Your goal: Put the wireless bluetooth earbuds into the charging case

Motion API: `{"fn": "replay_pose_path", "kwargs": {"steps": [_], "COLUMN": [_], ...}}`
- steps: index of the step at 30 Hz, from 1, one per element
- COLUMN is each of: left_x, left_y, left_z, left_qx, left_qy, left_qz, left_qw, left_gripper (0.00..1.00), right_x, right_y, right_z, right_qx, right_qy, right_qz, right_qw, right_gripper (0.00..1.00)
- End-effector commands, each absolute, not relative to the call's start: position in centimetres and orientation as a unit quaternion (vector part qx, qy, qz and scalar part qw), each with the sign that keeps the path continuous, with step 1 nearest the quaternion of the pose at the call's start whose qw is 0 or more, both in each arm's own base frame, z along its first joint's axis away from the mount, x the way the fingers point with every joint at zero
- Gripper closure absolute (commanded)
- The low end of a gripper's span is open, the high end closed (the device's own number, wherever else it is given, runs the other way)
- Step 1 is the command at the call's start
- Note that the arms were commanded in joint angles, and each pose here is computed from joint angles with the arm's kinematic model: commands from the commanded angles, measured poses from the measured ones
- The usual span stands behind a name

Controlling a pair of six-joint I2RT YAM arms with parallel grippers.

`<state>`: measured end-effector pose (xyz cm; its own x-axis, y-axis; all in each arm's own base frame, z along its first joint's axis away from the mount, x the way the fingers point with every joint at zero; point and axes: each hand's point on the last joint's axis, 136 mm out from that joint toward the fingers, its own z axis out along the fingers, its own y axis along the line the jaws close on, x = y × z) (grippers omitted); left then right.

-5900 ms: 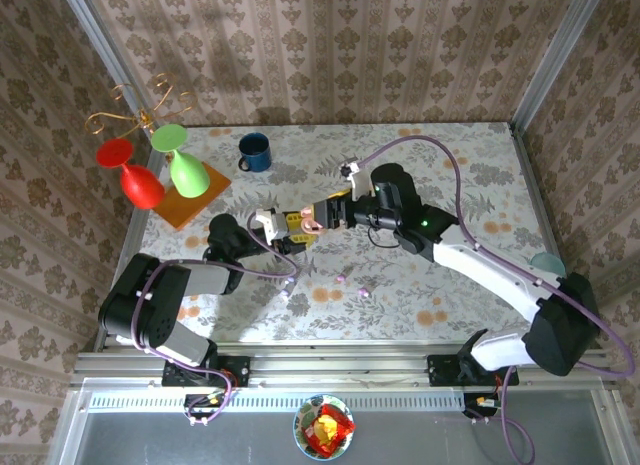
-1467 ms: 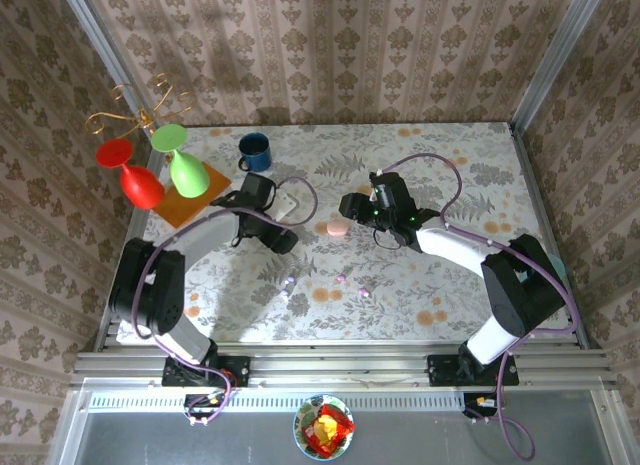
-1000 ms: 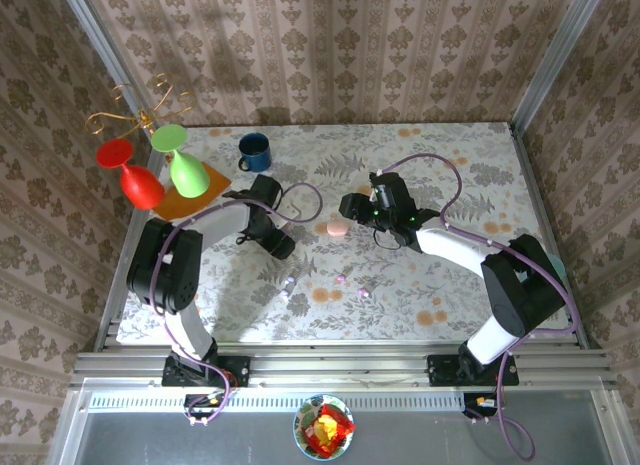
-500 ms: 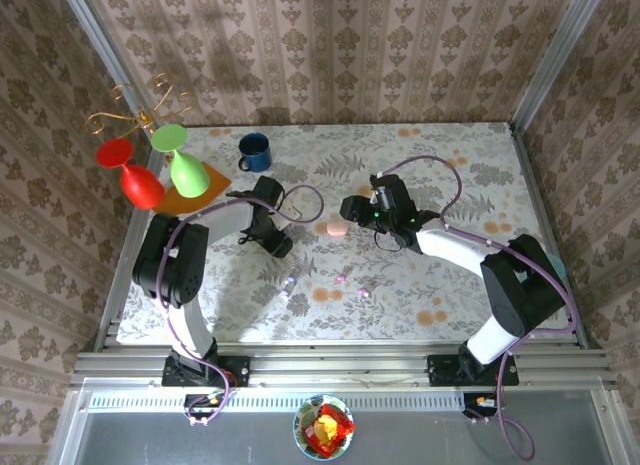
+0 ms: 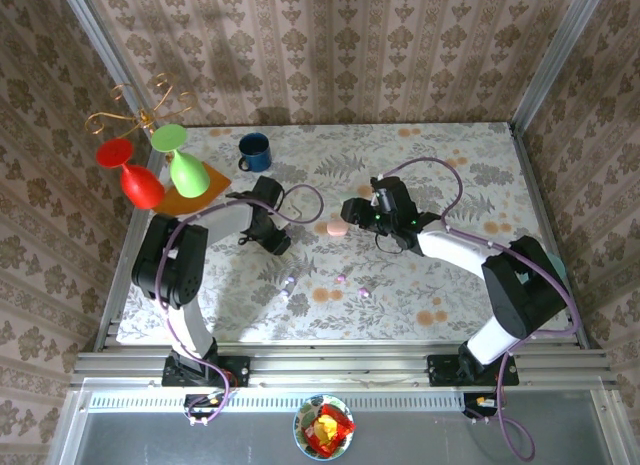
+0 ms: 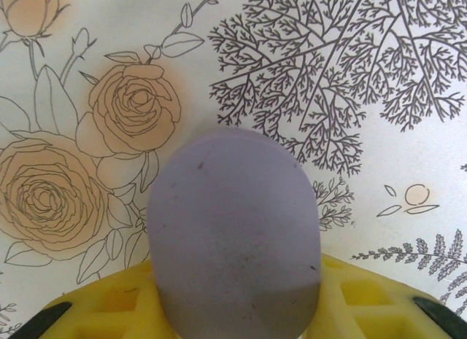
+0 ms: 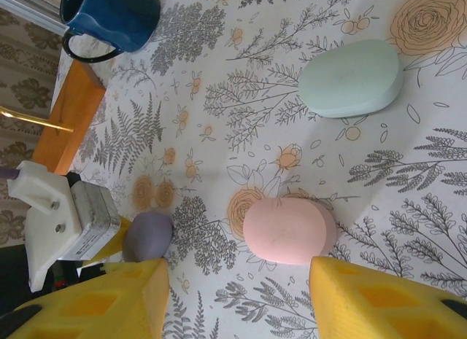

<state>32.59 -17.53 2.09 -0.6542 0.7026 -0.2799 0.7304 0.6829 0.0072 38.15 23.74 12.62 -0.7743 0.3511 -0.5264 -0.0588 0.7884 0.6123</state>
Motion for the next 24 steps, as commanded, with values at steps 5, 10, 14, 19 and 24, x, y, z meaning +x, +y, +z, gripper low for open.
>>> {"fn": "replay_pose_path", "kwargs": {"steps": [5,10,14,19,24], "left_x": [32.8,31.8,31.1,29.3,27.5], "left_y": [-17.8,-21.7,-24.0,-26.0,-27.5], "left_z": [4.8,7.5,9.6,12.2,13.2], "left_qx": [0.420,0.502,0.566,0.605,0.633], "left_qy": [0.885,0.819,0.742,0.673,0.629], "left_qz": [-0.055,-0.081,-0.086,-0.119,-0.150], "left_qw": [0.196,0.267,0.350,0.409,0.425], "left_gripper": [0.61,0.61,0.61,0.61,0.60], "right_x": [36.3,34.9,34.1,33.3,32.5], "right_y": [22.6,23.0,23.6,24.0,25.1], "right_z": [14.1,15.1,16.1,16.0,16.5], "right_qx": [0.067,0.042,0.023,0.005,-0.025], "right_qy": [0.889,0.885,0.878,0.876,0.864], "right_qz": [0.311,0.337,0.364,0.383,0.417], "right_qw": [0.330,0.319,0.309,0.292,0.282], "right_gripper": [0.45,0.45,0.44,0.44,0.44]}}
